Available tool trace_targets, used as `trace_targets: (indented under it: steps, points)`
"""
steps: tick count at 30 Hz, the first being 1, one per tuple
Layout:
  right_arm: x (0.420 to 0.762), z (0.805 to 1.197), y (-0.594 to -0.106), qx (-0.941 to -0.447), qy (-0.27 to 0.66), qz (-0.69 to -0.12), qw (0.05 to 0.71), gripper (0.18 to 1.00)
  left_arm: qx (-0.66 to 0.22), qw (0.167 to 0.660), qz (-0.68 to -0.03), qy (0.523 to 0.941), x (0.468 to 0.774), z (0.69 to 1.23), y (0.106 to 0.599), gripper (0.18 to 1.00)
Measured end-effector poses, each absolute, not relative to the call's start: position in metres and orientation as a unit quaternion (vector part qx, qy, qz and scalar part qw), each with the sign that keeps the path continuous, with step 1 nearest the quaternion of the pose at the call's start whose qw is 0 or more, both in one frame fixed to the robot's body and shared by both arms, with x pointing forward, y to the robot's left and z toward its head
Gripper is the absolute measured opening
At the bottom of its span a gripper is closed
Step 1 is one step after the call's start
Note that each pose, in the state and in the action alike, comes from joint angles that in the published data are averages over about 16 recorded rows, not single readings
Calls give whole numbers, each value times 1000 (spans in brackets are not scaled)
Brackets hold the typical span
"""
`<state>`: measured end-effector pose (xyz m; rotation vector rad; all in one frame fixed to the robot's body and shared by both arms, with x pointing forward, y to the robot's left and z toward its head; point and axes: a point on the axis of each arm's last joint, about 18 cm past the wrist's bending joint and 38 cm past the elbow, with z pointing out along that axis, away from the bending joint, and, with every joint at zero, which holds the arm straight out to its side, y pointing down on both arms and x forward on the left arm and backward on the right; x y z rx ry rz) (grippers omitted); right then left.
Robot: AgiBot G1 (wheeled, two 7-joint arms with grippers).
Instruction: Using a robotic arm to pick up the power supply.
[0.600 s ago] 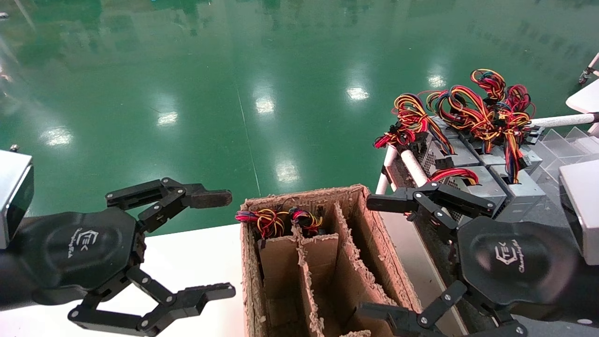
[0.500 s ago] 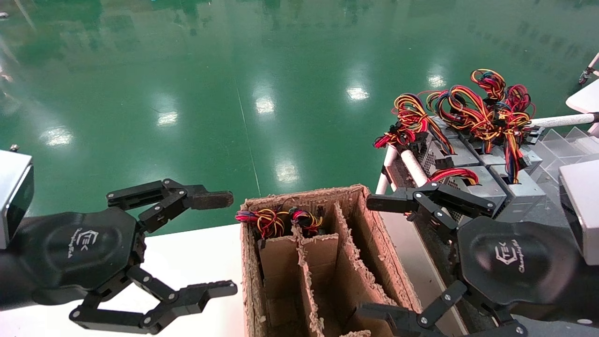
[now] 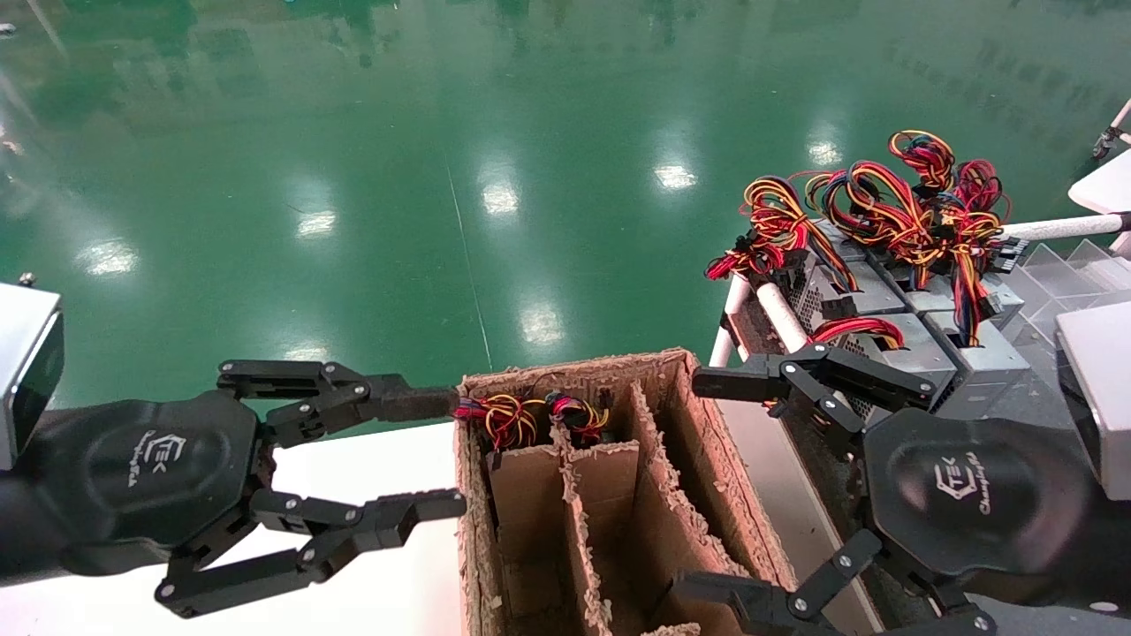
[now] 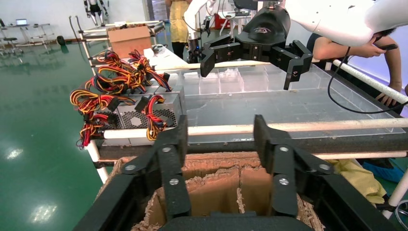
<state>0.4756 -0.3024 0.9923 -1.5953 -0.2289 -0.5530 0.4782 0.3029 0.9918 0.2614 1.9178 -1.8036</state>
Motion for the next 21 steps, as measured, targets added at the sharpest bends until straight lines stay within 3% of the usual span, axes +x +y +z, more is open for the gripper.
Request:
trace_targets:
  steps: [11,21]
  points:
    - [476,992,-302,-705,-101,-244,659,1001,96,245,-661,703,478,992,303,381]
    - [476,992,-302,-705,-101,-244,659,1001,96,245,-661,703,478,992,303,248]
